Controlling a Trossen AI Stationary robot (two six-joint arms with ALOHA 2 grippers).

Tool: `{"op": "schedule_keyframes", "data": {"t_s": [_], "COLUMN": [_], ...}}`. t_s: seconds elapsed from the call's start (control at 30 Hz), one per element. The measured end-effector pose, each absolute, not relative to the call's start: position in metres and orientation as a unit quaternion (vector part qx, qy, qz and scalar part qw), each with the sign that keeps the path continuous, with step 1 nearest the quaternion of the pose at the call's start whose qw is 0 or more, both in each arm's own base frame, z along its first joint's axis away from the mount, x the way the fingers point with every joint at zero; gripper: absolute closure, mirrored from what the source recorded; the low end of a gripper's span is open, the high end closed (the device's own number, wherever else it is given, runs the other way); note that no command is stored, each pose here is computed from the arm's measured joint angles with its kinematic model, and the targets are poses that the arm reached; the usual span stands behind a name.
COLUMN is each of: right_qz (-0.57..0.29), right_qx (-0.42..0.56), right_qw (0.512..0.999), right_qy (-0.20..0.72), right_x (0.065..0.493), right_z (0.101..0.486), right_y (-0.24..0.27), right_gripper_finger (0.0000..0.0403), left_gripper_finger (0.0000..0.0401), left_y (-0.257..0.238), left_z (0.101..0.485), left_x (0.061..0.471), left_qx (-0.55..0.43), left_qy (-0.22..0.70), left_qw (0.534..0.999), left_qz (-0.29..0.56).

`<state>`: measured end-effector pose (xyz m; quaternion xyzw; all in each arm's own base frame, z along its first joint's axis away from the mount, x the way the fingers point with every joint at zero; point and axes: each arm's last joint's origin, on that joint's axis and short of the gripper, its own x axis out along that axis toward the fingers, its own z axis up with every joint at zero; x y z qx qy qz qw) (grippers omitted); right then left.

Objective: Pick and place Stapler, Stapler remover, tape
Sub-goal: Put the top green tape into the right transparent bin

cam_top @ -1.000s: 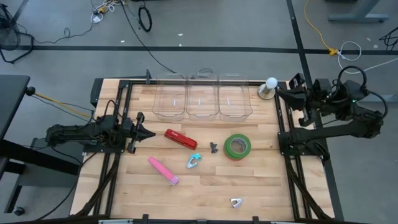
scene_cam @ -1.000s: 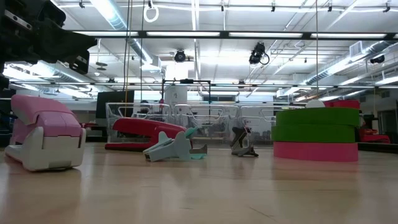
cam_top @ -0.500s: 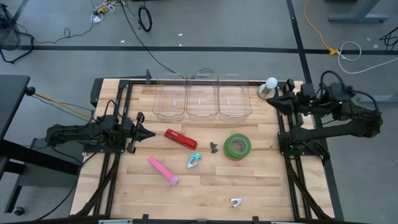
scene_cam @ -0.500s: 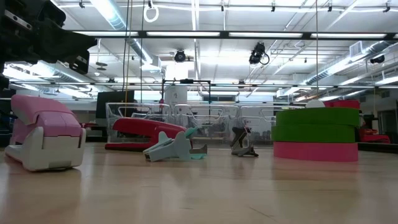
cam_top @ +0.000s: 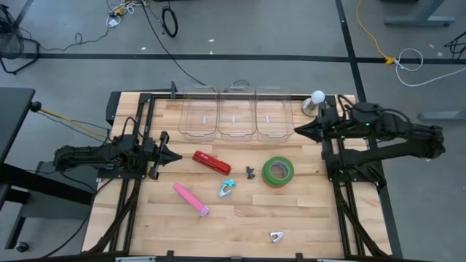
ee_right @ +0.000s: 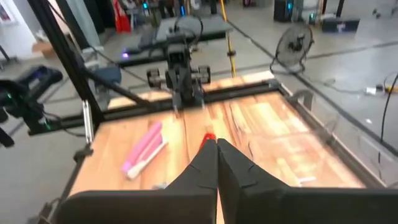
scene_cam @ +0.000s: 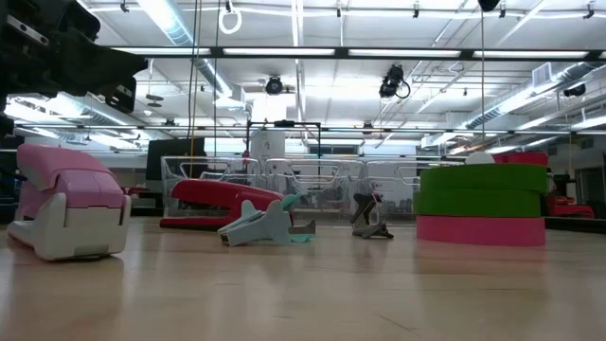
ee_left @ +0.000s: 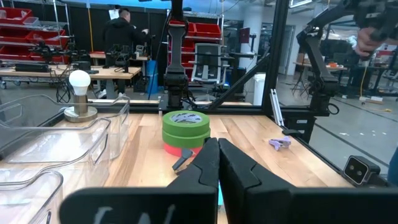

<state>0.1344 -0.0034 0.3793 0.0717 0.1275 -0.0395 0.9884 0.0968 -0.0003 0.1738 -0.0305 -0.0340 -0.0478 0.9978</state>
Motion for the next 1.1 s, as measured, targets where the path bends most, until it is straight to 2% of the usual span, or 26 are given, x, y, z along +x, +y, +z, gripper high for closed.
{"op": "schedule_keyframes", "data": {"t_s": [0.27,0.7,1.1], "right_qz": [-0.033,-0.032,-0.027], "right_qx": [0.04,0.021,0.004], "right_qw": [0.974,0.954,0.915], "right_qy": [0.219,0.298,0.403], "right_x": [0.153,0.187,0.204], "right_z": [0.36,0.337,0.309], "right_y": [-0.003,-0.004,-0.004], "right_gripper_finger": [0.0387,0.0386,0.0385], "left_gripper_finger": [0.0398,0.0398,0.0398], "left_y": [0.0,0.0,0.0], "left_z": [0.174,0.174,0.174], "left_x": [0.097,0.097,0.097], "left_qx": [-0.03,-0.031,-0.03], "left_qy": [-0.034,-0.034,-0.034], "left_qw": [0.998,0.998,0.998], "left_qz": [-0.048,-0.048,-0.048]}}
